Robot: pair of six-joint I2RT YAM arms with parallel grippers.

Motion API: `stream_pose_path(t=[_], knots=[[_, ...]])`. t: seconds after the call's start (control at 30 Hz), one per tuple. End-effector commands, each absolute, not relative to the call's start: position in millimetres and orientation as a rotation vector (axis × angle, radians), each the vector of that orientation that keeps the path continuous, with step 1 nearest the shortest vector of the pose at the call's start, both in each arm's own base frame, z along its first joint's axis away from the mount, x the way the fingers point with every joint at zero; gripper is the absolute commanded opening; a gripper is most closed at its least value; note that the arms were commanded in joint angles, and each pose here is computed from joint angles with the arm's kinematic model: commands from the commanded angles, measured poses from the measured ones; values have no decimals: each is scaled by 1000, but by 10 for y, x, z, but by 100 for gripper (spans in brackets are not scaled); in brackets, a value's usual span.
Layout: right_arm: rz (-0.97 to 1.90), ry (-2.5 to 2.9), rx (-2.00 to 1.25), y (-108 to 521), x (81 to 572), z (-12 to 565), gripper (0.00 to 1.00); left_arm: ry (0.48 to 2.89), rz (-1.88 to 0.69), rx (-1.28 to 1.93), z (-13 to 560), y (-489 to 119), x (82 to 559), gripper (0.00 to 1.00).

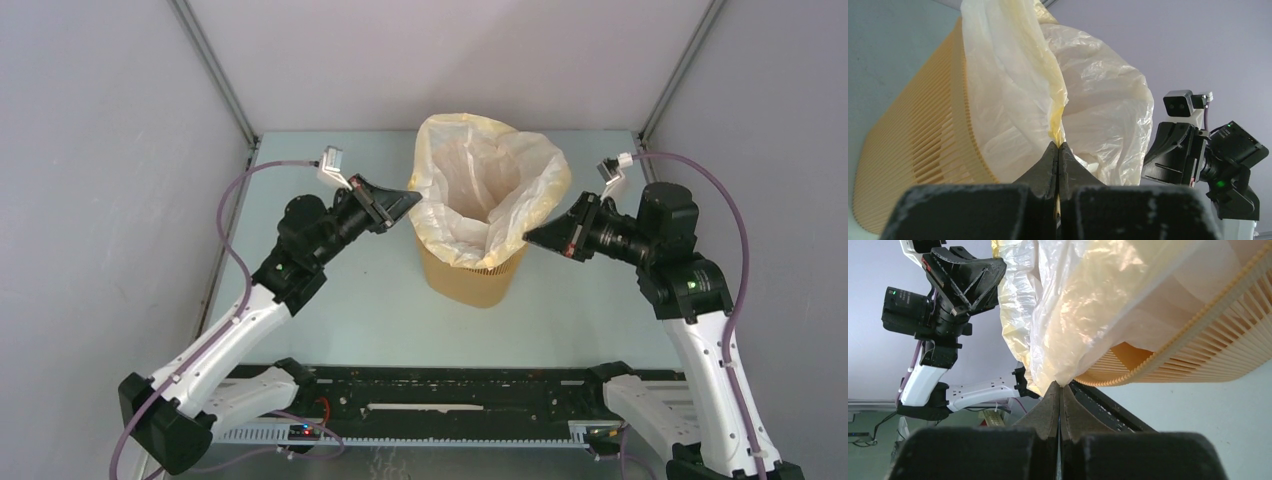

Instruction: Put the trash bags into the trash bin

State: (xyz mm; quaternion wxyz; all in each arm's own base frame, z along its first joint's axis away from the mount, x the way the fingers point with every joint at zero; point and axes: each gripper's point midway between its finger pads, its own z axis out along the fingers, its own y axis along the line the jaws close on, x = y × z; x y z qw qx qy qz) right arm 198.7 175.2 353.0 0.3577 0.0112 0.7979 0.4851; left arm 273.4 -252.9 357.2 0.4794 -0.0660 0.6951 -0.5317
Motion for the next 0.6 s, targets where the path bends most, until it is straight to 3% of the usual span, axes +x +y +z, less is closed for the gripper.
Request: stream_pose_path(t=[0.0, 0.3, 0.57], knots=[[1209, 2096, 12, 1695, 1911, 3404, 0, 1668, -1328, -177, 3490, -2488, 2724, 0], [1176, 2133, 69, 1557, 1759, 3213, 0, 1686, -1338, -294, 3233, -2258, 2704, 1], [1189, 2134, 89, 1555, 1707, 3162, 0, 1682, -1421, -384, 3135, -2210, 2613, 15]])
